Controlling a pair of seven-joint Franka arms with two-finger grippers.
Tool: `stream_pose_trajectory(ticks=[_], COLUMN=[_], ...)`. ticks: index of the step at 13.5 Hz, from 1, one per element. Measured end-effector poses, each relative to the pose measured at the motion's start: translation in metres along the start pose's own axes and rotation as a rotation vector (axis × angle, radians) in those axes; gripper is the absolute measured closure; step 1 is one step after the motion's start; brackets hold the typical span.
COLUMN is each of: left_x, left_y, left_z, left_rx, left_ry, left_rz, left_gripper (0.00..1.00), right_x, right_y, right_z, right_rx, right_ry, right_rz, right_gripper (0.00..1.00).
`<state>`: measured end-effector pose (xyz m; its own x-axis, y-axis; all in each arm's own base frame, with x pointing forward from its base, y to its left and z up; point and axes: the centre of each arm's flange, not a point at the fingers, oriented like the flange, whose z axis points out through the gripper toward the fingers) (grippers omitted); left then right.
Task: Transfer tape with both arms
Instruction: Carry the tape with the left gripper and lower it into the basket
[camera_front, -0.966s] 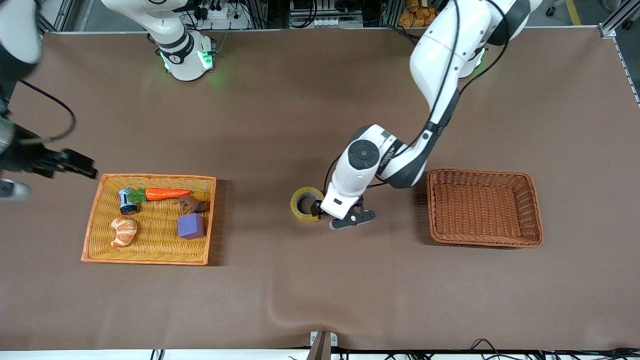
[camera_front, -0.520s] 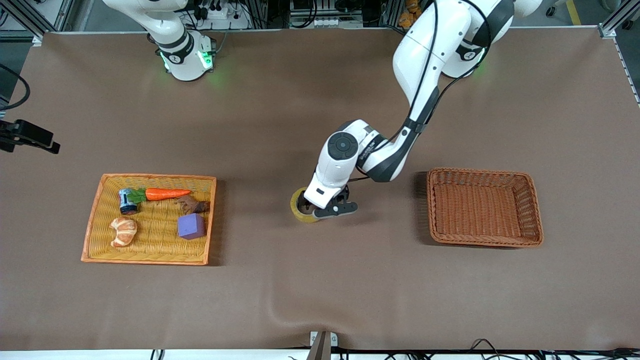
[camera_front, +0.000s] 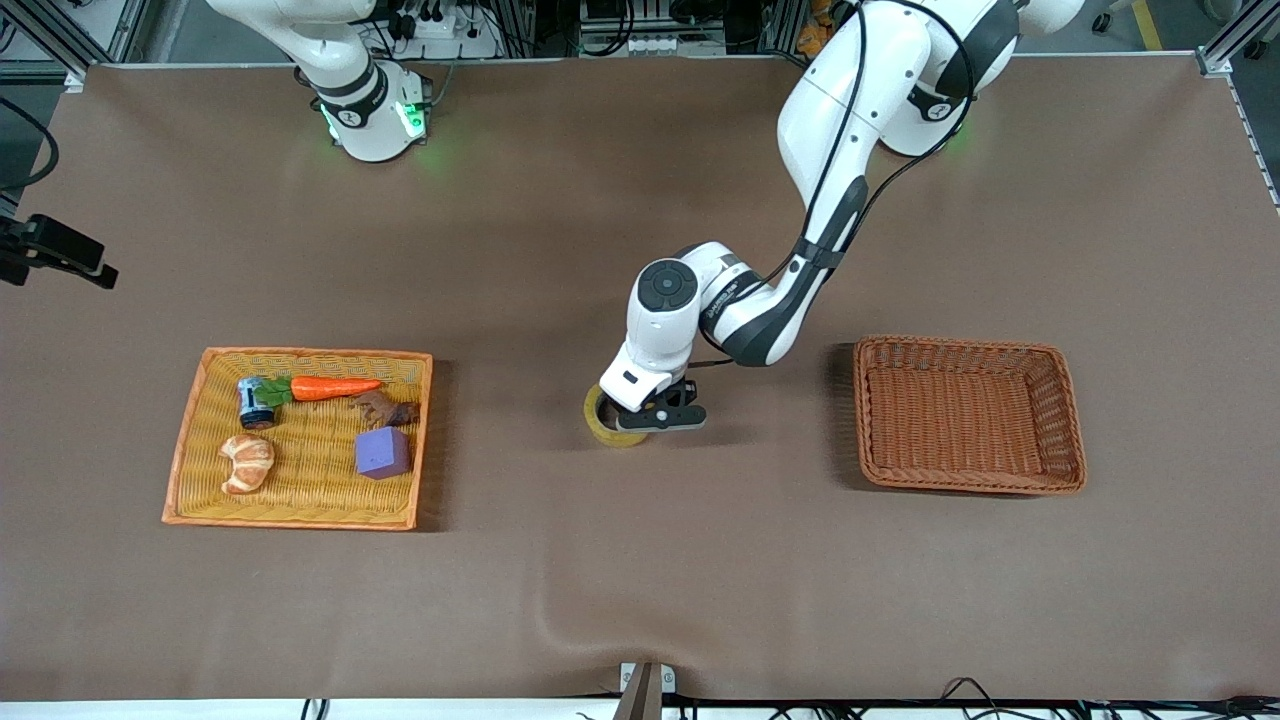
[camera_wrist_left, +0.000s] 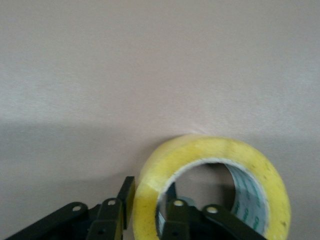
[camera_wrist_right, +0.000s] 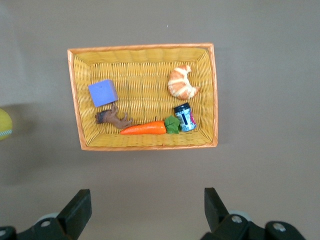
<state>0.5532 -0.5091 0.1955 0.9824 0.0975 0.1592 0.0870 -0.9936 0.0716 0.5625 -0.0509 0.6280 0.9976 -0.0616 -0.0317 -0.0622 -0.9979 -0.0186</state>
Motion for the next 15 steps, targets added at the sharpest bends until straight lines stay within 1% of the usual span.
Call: stream_pose_trajectory(ticks=[1, 2, 4, 5, 7, 9, 11, 13, 15], left_x=[0.006, 0.018, 0.056, 0.077, 0.116, 0.144, 0.16, 0.162, 0.148], left_y=[-0.006, -0.015, -0.047, -0.07, -0.137, -0.224, -0.314, -0.391, -0.432], left_z=[-0.007, -0.021, -0.075, -0.108, -0.168, -0.201, -0.206, -0.183, -0.151], left_rx=[0.033, 0.063, 0.113, 0.125, 0.136, 0.151, 0.15, 0.16, 0.164], left_ry=[-0.012, -0.019, -0.024, -0.019, -0.006, -0.017, -0.072, -0.147, -0.212], left_rz=[-0.008, -0.025, -0.064, -0.072, -0.047, 0.012, 0.086, 0.131, 0.133], left_gripper=[0.78, 0.78, 0.78, 0.78, 0.78, 0.78, 0.78, 0.78, 0.78], right_x=[0.0, 0.0, 0.002, 0.002, 0.003, 0.003, 0.004, 0.005, 0.006], right_y=[0.0, 0.0, 0.001, 0.001, 0.0, 0.001, 0.001, 0.0, -0.002], right_z=[0.006, 0.012, 0.016, 0.016, 0.016, 0.016, 0.015, 0.012, 0.01], right_rx=[0.0, 0.001, 0.0, 0.0, 0.0, -0.001, -0.001, -0.002, -0.002], right_ry=[-0.012, -0.023, -0.021, -0.014, -0.009, -0.005, -0.001, 0.014, 0.022], right_rz=[0.001, 0.001, 0.002, 0.001, 0.001, 0.002, 0.001, 0.001, -0.004], right_gripper=[0.0, 0.0, 0.0, 0.0, 0.0, 0.0, 0.0, 0.0, 0.0])
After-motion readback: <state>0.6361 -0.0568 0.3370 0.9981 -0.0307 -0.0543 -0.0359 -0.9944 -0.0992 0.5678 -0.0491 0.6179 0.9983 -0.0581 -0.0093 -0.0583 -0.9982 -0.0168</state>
